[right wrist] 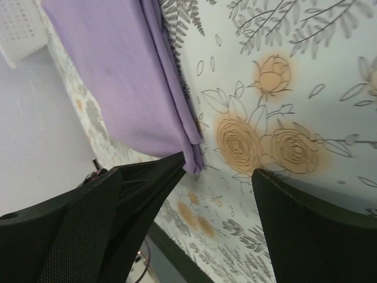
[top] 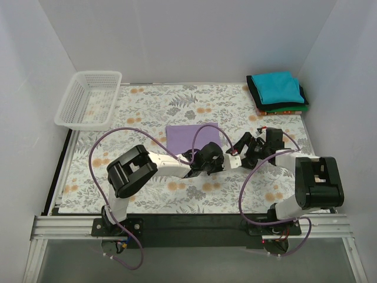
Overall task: Fold and stack the t-shirts
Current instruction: Neatly place the folded tshirt to the corner
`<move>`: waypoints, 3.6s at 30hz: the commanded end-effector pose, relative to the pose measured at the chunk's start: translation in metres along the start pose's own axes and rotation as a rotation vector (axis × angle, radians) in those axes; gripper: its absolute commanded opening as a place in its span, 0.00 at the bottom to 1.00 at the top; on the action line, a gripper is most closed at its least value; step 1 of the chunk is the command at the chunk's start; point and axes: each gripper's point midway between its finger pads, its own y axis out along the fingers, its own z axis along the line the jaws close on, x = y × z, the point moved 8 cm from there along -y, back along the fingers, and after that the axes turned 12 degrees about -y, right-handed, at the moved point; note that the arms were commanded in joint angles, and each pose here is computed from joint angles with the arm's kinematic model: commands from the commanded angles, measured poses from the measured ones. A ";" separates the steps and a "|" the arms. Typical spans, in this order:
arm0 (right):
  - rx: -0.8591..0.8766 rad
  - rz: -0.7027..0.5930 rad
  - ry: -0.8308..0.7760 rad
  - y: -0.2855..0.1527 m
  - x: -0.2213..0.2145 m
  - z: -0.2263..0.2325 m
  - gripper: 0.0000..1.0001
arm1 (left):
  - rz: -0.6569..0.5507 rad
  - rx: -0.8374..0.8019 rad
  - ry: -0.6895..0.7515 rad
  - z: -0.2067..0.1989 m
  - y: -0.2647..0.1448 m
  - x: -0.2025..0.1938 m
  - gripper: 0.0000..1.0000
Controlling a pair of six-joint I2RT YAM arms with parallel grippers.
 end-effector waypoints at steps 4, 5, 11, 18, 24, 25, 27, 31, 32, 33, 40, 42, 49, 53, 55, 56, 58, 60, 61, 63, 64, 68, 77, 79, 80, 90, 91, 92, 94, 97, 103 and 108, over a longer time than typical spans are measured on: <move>0.072 0.040 0.024 0.020 0.004 0.007 0.98 | -0.138 -0.004 -0.125 0.010 -0.021 0.040 0.00; 0.093 0.034 0.047 0.022 0.007 0.009 0.98 | -0.138 -0.004 -0.138 0.011 -0.022 0.042 0.00; 0.130 0.087 0.085 0.041 0.003 0.018 0.97 | -0.163 -0.019 -0.284 0.025 -0.030 0.058 0.00; 0.132 0.077 0.093 0.049 0.003 0.026 0.95 | -0.187 -0.022 -0.389 0.042 -0.037 0.066 0.00; 0.095 -0.007 0.104 0.066 0.018 0.031 0.90 | -0.176 -0.028 -0.436 0.048 -0.036 0.063 0.00; 0.100 -0.019 0.107 0.069 0.022 0.036 0.88 | -0.178 -0.031 -0.450 0.049 -0.037 0.063 0.00; 0.091 -0.046 0.090 0.077 0.024 0.039 0.86 | -0.183 -0.031 -0.469 0.056 -0.036 0.065 0.00; 0.081 -0.065 0.097 0.088 0.024 0.037 0.79 | -0.201 -0.046 -0.510 0.066 -0.038 0.069 0.00; 0.078 -0.058 0.105 0.092 0.023 0.034 0.78 | -0.204 -0.045 -0.516 0.067 -0.039 0.070 0.00; 0.082 -0.062 0.104 0.093 0.025 0.034 0.78 | -0.206 -0.054 -0.517 0.067 -0.040 0.071 0.00; 0.124 -0.118 0.067 0.100 0.037 0.040 0.69 | -0.200 -0.075 -0.533 0.066 -0.041 0.069 0.00; 0.123 -0.123 0.061 0.103 0.035 0.042 0.68 | -0.199 -0.077 -0.538 0.066 -0.039 0.068 0.00; 0.091 -0.132 0.055 0.118 0.037 0.032 0.63 | -0.202 -0.096 -0.543 0.065 -0.037 0.069 0.00; 0.090 -0.153 0.043 0.121 0.043 0.033 0.64 | -0.196 -0.099 -0.546 0.064 -0.038 0.066 0.00; 0.099 -0.154 0.035 0.123 0.044 0.034 0.62 | -0.194 -0.101 -0.548 0.064 -0.038 0.065 0.00; 0.102 -0.157 0.033 0.123 0.045 0.034 0.59 | -0.192 -0.103 -0.550 0.063 -0.038 0.064 0.00; 0.113 -0.157 0.004 0.125 0.047 0.035 0.41 | -0.192 -0.112 -0.552 0.063 -0.038 0.064 0.00; 0.118 -0.168 -0.055 0.126 0.051 0.036 0.13 | -0.194 -0.104 -0.552 0.065 -0.038 0.065 0.01; 0.127 -0.179 -0.089 0.127 0.057 0.040 0.04 | -0.190 -0.102 -0.557 0.066 -0.039 0.065 0.09; 0.132 -0.190 -0.158 0.125 0.063 0.043 0.01 | -0.182 -0.096 -0.615 0.074 -0.051 0.064 0.32; 0.126 -0.192 -0.185 0.123 0.065 0.043 0.01 | -0.167 -0.105 -0.649 0.076 -0.059 0.060 0.37; 0.058 -0.242 -0.468 0.114 0.095 0.053 0.01 | -0.211 -0.088 -0.707 0.097 -0.117 0.062 0.46; -0.218 -0.279 -0.983 0.089 0.165 0.056 0.01 | -0.248 0.130 -0.739 0.129 -0.196 0.038 0.48; -0.270 -0.288 -1.045 0.084 0.184 0.054 0.01 | -0.243 0.161 -0.761 0.130 -0.200 0.032 0.47; -0.302 -0.289 -1.090 0.082 0.192 0.050 0.01 | -0.257 0.168 -0.766 0.130 -0.206 0.033 0.48; -0.502 -0.363 -1.223 0.045 0.291 0.029 0.01 | -0.242 0.179 -0.793 0.132 -0.216 0.021 0.47; -0.516 -0.370 -1.227 0.040 0.297 0.027 0.01 | -0.243 0.177 -0.795 0.131 -0.216 0.021 0.47; -0.523 -0.388 -1.246 0.035 0.306 0.033 0.01 | -0.240 0.168 -0.799 0.130 -0.215 0.020 0.47; -0.539 -0.398 -1.250 0.028 0.314 0.032 0.01 | -0.243 0.160 -0.811 0.128 -0.215 0.020 0.47; -0.550 -0.427 -1.264 0.016 0.325 0.041 0.01 | -0.241 0.153 -0.815 0.125 -0.215 0.017 0.47; -0.578 -0.504 -1.286 -0.009 0.343 0.066 0.01 | -0.247 0.154 -0.812 0.124 -0.217 0.017 0.47; -0.568 -0.568 -1.289 -0.031 0.354 0.092 0.01 | -0.242 0.145 -0.816 0.121 -0.217 0.015 0.46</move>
